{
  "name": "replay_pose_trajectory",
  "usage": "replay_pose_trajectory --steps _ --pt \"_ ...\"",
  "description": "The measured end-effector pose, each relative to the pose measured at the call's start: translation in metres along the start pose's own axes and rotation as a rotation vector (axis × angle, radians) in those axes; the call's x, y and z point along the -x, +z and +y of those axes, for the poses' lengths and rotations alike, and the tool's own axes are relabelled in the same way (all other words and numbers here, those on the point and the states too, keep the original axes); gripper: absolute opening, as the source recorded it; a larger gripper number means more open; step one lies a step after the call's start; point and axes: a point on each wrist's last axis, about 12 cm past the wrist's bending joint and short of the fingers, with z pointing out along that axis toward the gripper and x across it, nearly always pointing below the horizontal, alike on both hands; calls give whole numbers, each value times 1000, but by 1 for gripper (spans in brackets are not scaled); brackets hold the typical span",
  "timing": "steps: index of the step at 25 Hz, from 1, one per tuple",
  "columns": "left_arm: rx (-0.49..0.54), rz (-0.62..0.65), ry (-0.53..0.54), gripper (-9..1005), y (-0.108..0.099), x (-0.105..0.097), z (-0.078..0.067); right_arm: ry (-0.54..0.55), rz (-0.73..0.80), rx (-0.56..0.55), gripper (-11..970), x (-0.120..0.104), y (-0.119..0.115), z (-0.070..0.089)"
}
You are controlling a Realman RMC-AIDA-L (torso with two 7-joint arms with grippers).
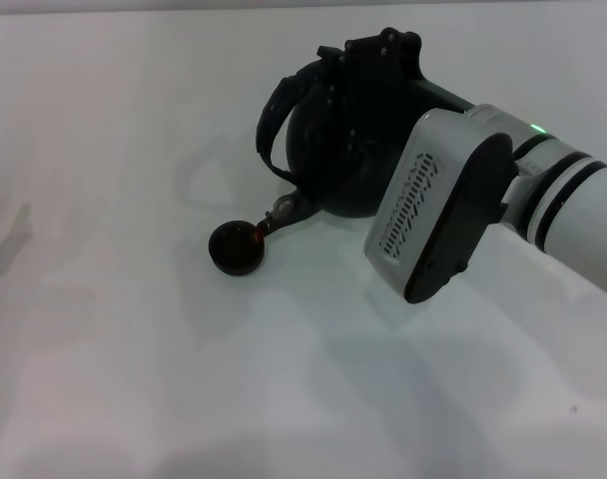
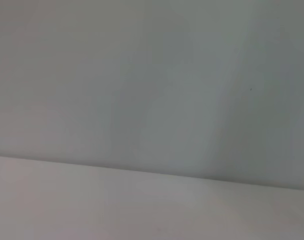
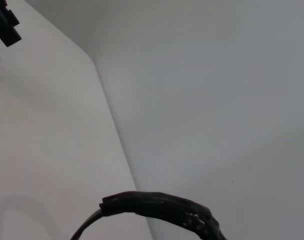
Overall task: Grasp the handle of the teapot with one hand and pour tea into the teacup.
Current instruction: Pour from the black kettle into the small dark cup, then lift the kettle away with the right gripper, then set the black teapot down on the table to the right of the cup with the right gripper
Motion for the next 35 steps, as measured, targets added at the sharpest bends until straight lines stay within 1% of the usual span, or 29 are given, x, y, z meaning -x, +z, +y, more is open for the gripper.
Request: replay_pose_trajectory --steps 5,10,14,16,21,23,25,28,31,35 --pt "-1 0 0 833 0 0 0 25 -10 -1 102 0 0 -1" --pt "0 1 1 833 0 0 0 145 -33 -6 102 -8 -3 -7" --pt "1 2 2 833 0 0 1 309 -64 -2 102 -27 -10 -10" --pt "2 3 2 833 0 0 1 414 -98 -5 103 -40 -16 -13" --pt "-4 0 6 833 2 2 0 668 -200 -53 103 -76 -36 -21" --pt "-11 -2 9 834 5 3 -1 732 -224 -77 103 -89 -43 -23" --pt "-14 -4 11 834 7 4 -1 766 -231 -101 103 -100 -50 -25" --pt "-16 -5 14 834 10 6 -1 788 -203 -126 103 -113 -57 -23" --pt "-10 1 17 834 13 7 0 804 -172 -129 103 -122 -61 -17" --pt "-15 4 21 834 16 8 -1 803 -143 -118 103 -129 -66 -8"
